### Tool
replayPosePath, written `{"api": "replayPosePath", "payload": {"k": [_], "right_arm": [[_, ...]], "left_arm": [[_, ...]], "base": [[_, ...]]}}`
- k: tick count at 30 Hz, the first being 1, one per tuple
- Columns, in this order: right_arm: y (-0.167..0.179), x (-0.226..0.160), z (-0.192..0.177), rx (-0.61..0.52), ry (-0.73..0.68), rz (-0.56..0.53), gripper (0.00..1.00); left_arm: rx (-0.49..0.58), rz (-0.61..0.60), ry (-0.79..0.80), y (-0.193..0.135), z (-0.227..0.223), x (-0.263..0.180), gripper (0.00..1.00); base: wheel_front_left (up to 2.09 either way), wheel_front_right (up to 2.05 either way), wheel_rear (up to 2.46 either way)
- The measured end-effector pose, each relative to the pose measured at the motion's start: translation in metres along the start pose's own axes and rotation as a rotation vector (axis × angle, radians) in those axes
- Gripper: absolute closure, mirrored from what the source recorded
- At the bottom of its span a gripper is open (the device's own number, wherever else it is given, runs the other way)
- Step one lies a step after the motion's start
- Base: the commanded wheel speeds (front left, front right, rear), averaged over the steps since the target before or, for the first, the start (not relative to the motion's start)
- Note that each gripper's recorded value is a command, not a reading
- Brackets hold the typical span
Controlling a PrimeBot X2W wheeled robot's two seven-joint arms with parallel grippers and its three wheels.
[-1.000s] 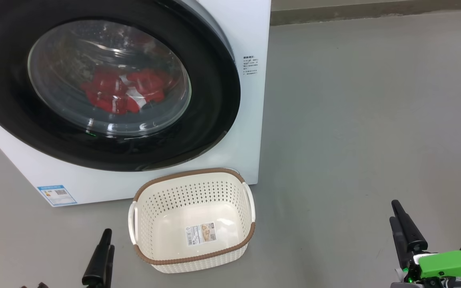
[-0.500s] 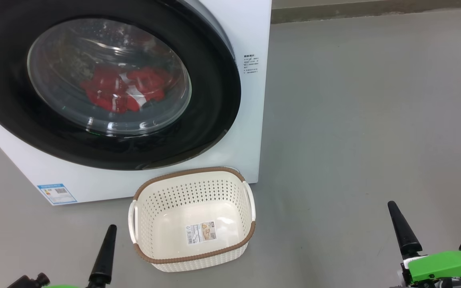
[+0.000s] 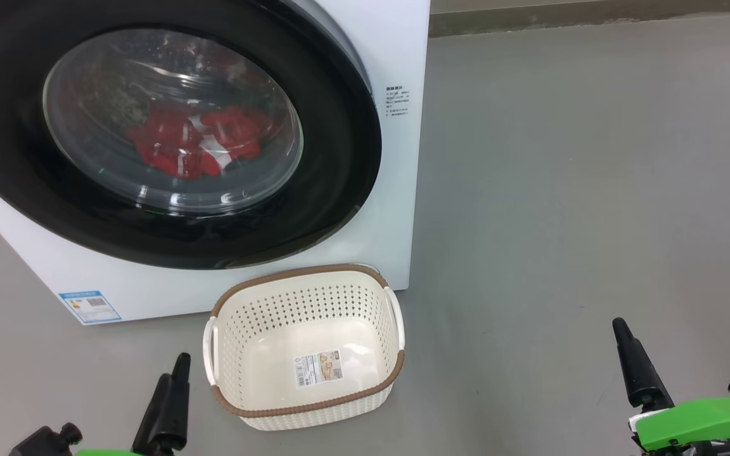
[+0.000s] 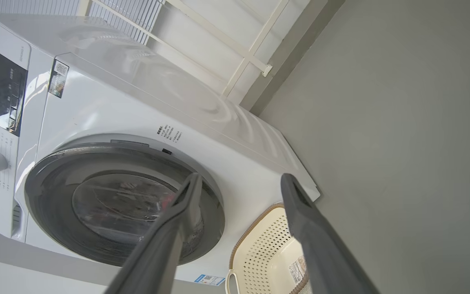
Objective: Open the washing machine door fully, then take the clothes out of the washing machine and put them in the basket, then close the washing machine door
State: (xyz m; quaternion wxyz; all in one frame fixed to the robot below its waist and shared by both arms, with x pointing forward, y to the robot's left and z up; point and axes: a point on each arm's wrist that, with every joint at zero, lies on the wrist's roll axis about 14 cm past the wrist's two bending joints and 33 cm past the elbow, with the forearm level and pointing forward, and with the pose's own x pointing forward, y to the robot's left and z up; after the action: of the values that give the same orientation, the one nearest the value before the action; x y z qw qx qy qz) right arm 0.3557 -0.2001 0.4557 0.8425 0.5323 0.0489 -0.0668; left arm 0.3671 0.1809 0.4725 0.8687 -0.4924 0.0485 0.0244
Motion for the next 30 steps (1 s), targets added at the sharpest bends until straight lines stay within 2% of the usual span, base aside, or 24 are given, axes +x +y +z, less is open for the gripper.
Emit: {"api": "replayPosePath", "payload": {"k": [30], "right_arm": [[0.002, -0.009, 0.002, -0.325, -0.031, 0.022, 0.0]], "left_arm": [[0.38, -0.041, -0.041, -0.012, 0.002, -0.004, 0.0]], "base": [[0.0, 0.0, 0.0]]}}
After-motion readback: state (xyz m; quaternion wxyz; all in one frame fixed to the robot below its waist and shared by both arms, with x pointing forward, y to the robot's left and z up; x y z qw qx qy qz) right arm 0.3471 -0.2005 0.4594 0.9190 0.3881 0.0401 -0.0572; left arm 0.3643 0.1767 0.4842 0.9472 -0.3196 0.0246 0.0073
